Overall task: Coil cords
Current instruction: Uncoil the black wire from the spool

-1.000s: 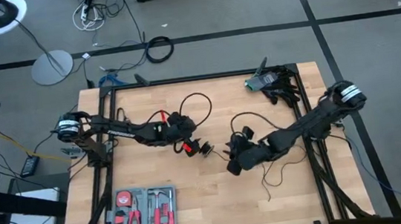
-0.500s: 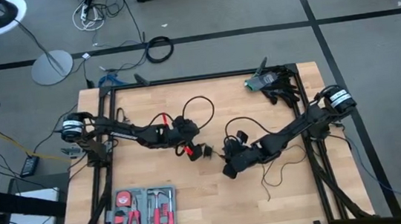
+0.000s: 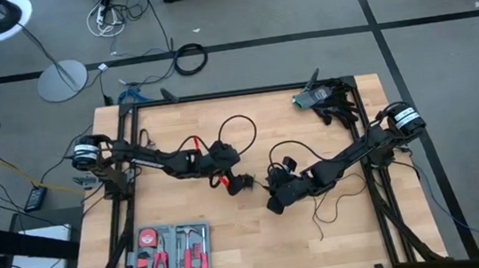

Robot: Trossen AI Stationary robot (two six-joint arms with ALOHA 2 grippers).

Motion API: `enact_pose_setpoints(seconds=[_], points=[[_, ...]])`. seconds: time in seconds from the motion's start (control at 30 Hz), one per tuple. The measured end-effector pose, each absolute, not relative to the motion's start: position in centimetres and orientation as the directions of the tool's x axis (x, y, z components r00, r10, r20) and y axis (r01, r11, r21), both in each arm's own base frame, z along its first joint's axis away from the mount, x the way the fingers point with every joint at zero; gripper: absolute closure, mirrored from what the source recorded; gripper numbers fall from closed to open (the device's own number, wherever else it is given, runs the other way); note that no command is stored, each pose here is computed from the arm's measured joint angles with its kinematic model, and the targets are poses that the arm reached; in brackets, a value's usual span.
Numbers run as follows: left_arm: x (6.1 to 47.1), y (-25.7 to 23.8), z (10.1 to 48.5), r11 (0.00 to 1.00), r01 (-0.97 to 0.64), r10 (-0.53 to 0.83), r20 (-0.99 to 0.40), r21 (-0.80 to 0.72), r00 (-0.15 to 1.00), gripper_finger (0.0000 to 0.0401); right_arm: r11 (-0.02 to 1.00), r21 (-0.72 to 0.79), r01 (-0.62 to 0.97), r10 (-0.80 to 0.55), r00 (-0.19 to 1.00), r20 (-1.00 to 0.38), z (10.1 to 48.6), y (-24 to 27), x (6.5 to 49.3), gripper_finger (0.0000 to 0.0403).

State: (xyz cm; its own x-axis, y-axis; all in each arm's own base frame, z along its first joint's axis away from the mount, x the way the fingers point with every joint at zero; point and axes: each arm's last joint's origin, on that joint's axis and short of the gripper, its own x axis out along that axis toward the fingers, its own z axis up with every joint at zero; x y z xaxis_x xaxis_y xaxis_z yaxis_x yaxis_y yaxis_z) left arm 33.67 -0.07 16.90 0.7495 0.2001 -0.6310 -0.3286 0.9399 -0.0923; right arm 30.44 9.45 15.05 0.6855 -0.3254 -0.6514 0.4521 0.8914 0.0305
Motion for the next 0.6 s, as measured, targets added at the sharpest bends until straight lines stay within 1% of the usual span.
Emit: enact_pose_setpoints(seconds=[0.23, 0.37, 0.5, 0.6], points=[[33.3, -0.5, 16.6, 0.943, -0.324, 0.193, -0.669, -0.076, 0.718, 0.0006, 0.891, 0.031, 0.453, -0.326, 0.686, -0.651, 15.1, 9.4, 30.4, 0.0274], [32.7, -0.3, 15.9, 0.931, -0.366, 0.247, -0.718, -0.012, 0.651, 0.0006, 0.891, 0.032, 0.453, -0.326, 0.686, -0.651, 15.1, 9.4, 30.4, 0.0275], [32.3, -0.1, 15.7, 0.912, -0.409, 0.300, -0.739, 0.037, 0.603, 0.0006, 0.891, 0.032, 0.453, -0.326, 0.686, -0.651, 15.1, 9.4, 30.4, 0.0275], [32.3, -0.1, 15.7, 0.908, -0.418, 0.313, -0.734, 0.044, 0.603, 0.0006, 0.891, 0.032, 0.453, -0.326, 0.686, -0.651, 15.1, 9.4, 30.4, 0.0275]])
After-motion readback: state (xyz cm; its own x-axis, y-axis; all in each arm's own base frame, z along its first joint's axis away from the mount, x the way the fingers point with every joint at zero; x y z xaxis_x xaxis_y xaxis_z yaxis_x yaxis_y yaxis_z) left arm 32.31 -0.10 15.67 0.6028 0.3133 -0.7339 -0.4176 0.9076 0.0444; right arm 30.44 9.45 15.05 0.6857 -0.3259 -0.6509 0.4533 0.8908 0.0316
